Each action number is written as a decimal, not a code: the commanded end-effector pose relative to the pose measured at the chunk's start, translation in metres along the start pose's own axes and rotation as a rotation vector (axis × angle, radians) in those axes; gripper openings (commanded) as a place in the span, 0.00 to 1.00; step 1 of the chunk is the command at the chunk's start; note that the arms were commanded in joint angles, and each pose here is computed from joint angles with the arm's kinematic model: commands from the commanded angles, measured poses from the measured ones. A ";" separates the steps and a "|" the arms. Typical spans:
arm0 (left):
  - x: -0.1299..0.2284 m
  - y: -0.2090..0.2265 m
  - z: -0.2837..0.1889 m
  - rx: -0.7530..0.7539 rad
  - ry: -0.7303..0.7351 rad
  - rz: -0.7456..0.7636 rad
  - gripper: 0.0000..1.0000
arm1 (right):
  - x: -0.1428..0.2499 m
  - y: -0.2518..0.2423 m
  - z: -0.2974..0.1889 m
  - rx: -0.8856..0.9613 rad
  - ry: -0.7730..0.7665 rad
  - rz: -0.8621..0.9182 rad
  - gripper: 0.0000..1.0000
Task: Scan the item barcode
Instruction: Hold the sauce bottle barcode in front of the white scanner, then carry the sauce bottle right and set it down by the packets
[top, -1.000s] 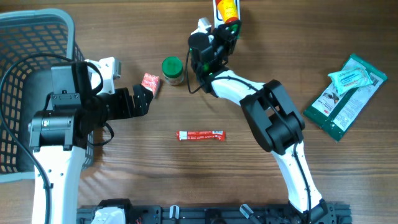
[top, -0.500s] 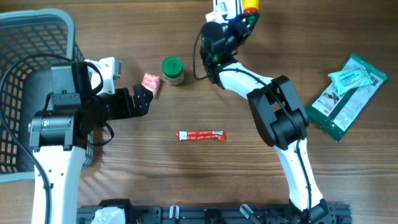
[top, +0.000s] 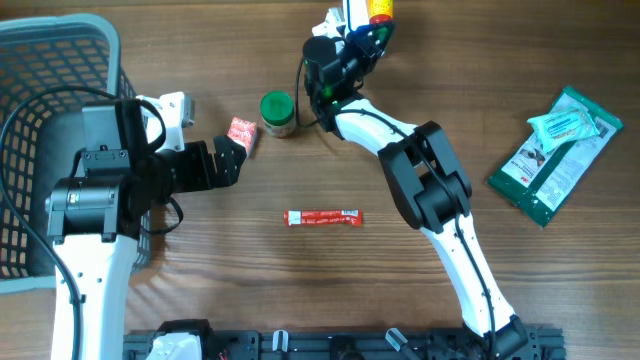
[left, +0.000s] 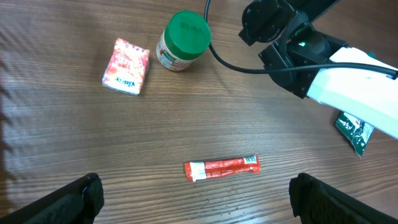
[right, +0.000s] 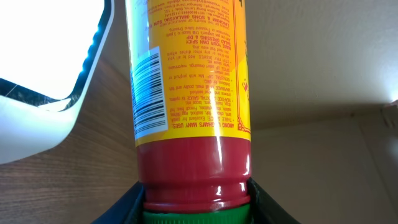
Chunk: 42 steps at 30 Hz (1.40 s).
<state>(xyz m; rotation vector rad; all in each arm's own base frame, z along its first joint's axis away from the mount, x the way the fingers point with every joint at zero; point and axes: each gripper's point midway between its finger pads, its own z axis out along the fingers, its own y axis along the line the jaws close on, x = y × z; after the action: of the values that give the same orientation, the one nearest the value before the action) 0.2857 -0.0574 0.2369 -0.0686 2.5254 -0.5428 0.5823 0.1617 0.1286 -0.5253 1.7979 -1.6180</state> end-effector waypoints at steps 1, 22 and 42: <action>-0.003 -0.001 -0.002 0.001 -0.011 0.024 1.00 | -0.009 -0.004 -0.008 0.005 -0.012 0.076 0.04; -0.003 -0.001 -0.002 0.001 -0.011 0.024 1.00 | 0.037 -0.069 0.014 0.124 0.186 0.312 0.04; -0.003 -0.001 -0.002 0.001 -0.011 0.024 1.00 | 0.135 -0.117 0.001 -0.678 0.039 0.562 0.04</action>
<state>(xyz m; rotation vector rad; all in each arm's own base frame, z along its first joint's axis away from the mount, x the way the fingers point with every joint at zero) 0.2859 -0.0574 0.2370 -0.0687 2.5251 -0.5423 0.4763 0.0175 0.1991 -0.5709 2.1744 -1.4187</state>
